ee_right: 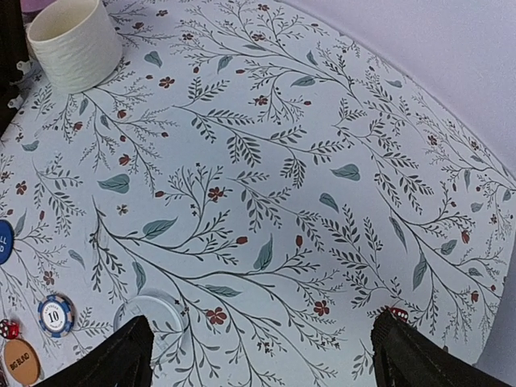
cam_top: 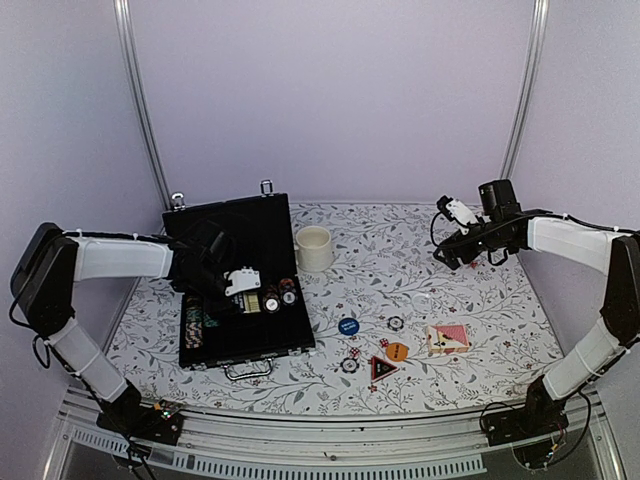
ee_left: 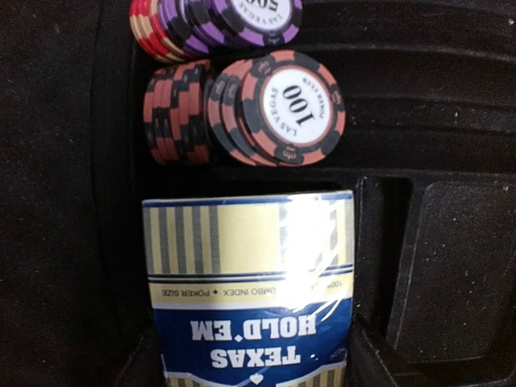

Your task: Pack up texas hold em set

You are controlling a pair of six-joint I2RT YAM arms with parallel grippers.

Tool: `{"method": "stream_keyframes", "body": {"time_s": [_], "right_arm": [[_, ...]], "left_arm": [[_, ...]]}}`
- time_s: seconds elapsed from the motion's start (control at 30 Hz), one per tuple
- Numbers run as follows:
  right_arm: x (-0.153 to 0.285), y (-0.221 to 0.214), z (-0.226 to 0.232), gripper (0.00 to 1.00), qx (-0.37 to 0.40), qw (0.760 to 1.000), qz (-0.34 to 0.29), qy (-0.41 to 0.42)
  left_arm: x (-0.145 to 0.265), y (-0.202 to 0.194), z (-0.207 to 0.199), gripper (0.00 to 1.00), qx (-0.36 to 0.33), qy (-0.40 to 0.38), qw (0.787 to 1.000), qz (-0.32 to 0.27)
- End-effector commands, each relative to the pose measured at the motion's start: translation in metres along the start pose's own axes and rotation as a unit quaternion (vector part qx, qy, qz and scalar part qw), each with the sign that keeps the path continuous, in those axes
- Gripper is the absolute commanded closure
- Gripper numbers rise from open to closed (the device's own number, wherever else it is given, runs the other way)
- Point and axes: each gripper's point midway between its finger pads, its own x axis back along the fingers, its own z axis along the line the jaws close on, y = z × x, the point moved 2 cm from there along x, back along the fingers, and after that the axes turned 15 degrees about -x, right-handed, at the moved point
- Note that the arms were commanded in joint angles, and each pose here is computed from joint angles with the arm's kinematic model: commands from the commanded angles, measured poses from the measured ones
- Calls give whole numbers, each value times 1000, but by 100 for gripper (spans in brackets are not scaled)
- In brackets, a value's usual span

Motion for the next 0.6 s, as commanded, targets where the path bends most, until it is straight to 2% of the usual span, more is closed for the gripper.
{"method": "stream_keyframes", "body": {"time_s": [0.0, 0.07, 0.1, 0.17, 0.33, 0.47, 0.5, 0.57], "right_arm": [[-1, 6, 7, 5, 11, 1000, -1, 16], [-1, 6, 8, 5, 11, 1000, -2, 17], [-1, 6, 8, 4, 11, 1000, -2, 17], [-1, 6, 9, 3, 11, 1000, -2, 18], [3, 9, 11, 1, 11, 1000, -8, 24], [6, 11, 16, 0, 11, 999, -13, 38], [6, 11, 17, 0, 11, 999, -12, 42], [5, 10, 19, 0, 10, 999, -11, 46]], "left_arm": [[2, 4, 10, 37, -6, 21, 1000, -17], [2, 4, 14, 33, -5, 33, 999, -15], [3, 4, 17, 25, -3, 38, 999, -14], [4, 5, 20, 18, -2, 43, 999, -12], [23, 11, 21, 15, 5, 46, 999, -16], [56, 24, 20, 14, 12, 66, 997, -34], [65, 27, 20, 6, 14, 76, 996, -40], [85, 35, 24, 3, 34, 100, 992, -62]]}}
